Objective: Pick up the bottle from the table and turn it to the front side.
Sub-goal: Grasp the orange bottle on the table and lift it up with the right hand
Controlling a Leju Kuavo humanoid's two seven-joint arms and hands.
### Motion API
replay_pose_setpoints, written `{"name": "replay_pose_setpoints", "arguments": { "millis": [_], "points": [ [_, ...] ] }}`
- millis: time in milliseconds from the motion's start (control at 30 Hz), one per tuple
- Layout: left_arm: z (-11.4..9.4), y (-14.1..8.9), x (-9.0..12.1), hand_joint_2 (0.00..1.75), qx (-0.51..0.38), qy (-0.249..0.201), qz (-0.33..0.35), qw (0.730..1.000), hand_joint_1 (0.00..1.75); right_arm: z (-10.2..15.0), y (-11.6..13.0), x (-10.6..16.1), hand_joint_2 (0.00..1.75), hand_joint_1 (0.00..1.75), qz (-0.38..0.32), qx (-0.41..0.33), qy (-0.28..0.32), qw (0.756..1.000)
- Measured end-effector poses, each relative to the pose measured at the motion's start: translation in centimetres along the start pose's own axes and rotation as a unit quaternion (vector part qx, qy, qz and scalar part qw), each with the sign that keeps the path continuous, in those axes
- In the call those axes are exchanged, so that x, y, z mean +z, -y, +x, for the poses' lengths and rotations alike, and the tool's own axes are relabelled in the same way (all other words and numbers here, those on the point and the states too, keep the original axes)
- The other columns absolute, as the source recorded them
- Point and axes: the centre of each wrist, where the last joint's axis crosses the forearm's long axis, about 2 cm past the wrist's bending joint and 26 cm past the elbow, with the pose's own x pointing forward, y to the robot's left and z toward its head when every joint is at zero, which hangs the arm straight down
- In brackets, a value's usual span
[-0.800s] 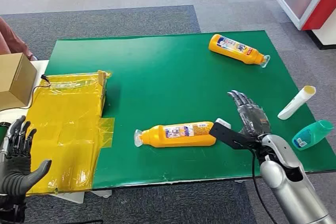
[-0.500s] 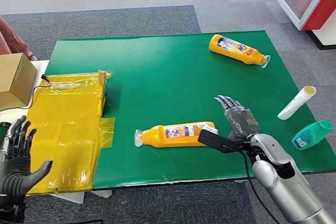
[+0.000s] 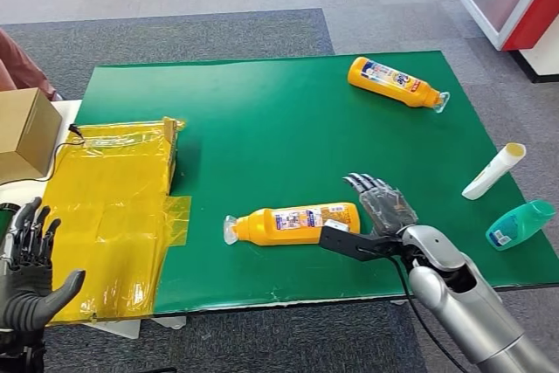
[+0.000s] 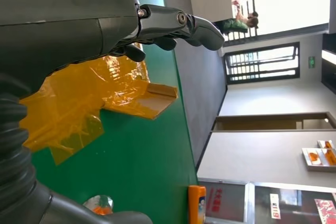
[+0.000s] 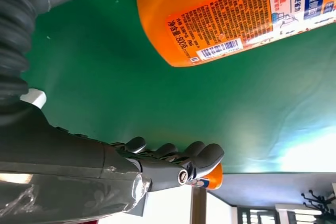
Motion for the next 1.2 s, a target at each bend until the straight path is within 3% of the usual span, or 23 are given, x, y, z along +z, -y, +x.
{"name": "replay_pose_setpoints", "arguments": {
  "millis": [567,1000,1067,1133,1200],
  "points": [
    [0.1,0.5,-1.2,1.75,-0.009,0.007,-0.013,1.0,0.0,1.5,-3.4,-3.2,1.75,0.0,0.071,-0.011,-0.005,0.997],
    [-0.5,1.8,-1.8,1.75,-0.004,-0.014,-0.027,1.0,0.0,3.4,-4.2,-5.4,1.75,0.0,0.084,-0.028,-0.004,0.996],
    [-0.9,2.2,-2.0,1.75,0.003,-0.018,-0.031,0.999,0.0,3.9,-4.1,-6.0,1.75,0.63,0.087,-0.028,-0.002,0.996],
    [-1.1,2.7,-2.3,1.75,0.009,-0.02,-0.034,0.999,0.0,4.5,-4.1,-6.5,1.75,1.5,0.091,-0.027,0.0,0.995],
    [-1.2,3.0,-2.7,1.75,0.013,-0.02,-0.036,0.999,0.0,5.1,-4.0,-7.0,1.75,1.75,0.094,-0.025,0.004,0.995]
  ]
}}
